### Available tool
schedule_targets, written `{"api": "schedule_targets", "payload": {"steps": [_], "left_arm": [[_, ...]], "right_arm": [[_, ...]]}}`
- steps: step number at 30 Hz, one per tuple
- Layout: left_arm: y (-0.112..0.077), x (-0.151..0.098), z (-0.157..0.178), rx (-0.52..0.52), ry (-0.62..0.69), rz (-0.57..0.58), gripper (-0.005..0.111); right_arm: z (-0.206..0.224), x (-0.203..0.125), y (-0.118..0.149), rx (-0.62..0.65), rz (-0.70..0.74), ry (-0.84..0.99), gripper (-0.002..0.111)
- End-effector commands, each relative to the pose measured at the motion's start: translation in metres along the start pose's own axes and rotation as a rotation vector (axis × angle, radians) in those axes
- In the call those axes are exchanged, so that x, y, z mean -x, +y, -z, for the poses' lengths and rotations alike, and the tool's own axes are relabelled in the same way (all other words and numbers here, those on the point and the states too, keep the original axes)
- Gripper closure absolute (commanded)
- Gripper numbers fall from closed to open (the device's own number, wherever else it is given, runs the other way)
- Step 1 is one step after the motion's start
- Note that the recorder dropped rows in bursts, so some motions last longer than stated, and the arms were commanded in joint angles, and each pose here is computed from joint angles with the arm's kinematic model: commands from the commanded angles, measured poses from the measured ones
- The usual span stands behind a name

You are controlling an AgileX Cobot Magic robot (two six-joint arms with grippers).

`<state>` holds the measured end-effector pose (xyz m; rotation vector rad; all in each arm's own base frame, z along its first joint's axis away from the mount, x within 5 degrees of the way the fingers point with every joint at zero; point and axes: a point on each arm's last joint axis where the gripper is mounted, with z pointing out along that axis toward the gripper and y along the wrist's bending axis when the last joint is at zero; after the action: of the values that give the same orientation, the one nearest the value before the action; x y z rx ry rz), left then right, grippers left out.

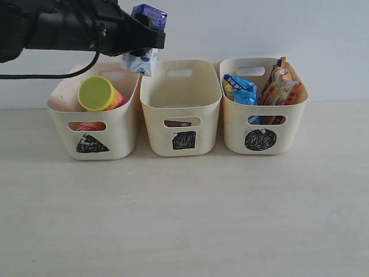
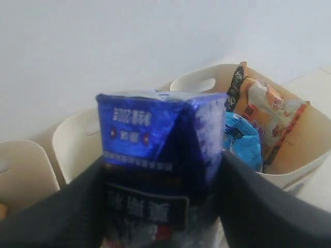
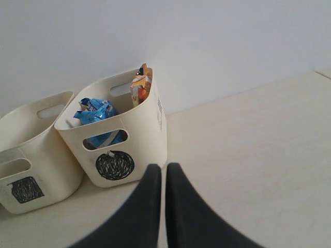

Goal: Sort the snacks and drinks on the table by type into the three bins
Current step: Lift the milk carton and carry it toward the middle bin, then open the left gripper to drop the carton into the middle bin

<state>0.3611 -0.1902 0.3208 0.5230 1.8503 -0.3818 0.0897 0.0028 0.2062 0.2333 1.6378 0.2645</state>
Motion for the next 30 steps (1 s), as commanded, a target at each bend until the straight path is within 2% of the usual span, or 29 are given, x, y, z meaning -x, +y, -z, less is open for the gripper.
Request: {"api": "schedule_targets", "payload": {"steps": [1,8,15,23,25,30], "left_arm": [[0.004,0.006,-0.022,0.029,-0.032,0.035,0.102],[0.013,0.002,-0.063,0.086,-0.057,0.036,0.102],[0.016,-0.011,-0.101,0.086,-0.044,0.036,0.102],[0.017,-0.025,-0.124,0.086,-0.027,0.037,0.102],[0.017,-0.028,-0.126,0.086,-0.021,0.037,0.098],[0.015,-0.03,-0.127,0.054,0.001,0.038,0.067]], "right_arm": [[0.0,-0.001,0.0,-0.001,0.012,-0.003,0.108],[0.0,-0.001,0.0,-0.001,0.012,-0.003,0.108],[0.0,-0.001,0.0,-0.001,0.012,-0.003,0.108],[0.0,-0.001,0.0,-0.001,0.012,-0.003,0.108],[0.0,0.0,0.0,-0.001,0.011,-0.006,0.108],[0.0,0.0,0.0,-0.001,0.011,-0.009,0.108]]}}
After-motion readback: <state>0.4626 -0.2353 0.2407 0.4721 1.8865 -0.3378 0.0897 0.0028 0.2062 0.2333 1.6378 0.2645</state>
